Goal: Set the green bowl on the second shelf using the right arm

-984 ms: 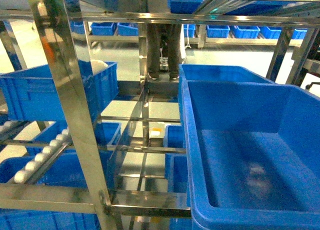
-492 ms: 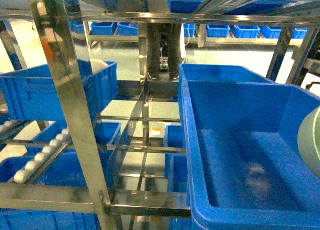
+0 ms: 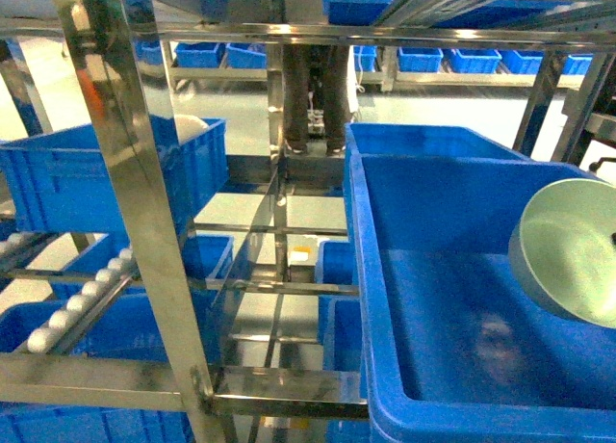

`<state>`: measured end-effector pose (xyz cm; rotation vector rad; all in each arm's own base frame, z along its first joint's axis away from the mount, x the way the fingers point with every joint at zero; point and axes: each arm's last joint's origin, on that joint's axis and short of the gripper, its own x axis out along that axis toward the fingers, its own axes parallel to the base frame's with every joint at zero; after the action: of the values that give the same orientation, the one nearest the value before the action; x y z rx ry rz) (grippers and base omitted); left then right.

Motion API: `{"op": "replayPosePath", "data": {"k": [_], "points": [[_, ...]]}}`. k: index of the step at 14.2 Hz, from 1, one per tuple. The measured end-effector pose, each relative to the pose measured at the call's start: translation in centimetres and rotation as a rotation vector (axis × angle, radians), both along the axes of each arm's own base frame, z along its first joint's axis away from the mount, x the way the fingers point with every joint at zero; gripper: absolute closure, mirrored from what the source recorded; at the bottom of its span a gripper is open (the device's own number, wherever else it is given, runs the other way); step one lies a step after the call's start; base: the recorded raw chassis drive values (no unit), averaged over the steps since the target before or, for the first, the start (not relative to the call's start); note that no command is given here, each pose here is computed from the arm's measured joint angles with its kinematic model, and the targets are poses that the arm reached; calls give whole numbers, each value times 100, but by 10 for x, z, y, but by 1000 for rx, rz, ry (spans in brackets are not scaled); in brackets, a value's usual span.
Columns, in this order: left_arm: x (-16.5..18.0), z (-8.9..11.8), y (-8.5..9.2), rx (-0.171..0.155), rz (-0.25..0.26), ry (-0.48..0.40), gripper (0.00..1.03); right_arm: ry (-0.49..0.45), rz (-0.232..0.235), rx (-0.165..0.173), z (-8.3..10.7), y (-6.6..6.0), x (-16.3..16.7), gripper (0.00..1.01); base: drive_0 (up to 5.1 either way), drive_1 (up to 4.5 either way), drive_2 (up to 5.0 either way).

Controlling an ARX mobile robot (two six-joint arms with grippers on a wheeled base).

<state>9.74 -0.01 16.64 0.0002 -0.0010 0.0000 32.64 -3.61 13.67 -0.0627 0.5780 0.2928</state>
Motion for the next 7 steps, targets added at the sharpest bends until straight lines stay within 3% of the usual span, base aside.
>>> {"op": "replayPosePath", "data": {"k": [2,4,6,7], "points": [[0,0,0,0,0,0,5,25,10,-5,-10,-1,12,99,0,0,0],[0,0,0,0,0,0,5,62,18,-11,-24,-10,19,99,0,0,0],[0,0,0,0,0,0,5,58,68,-24,-28,-4,27,98,0,0,0],[0,0,0,0,0,0,5,56,103,-12,-26,13,30,63,0,0,0]]}}
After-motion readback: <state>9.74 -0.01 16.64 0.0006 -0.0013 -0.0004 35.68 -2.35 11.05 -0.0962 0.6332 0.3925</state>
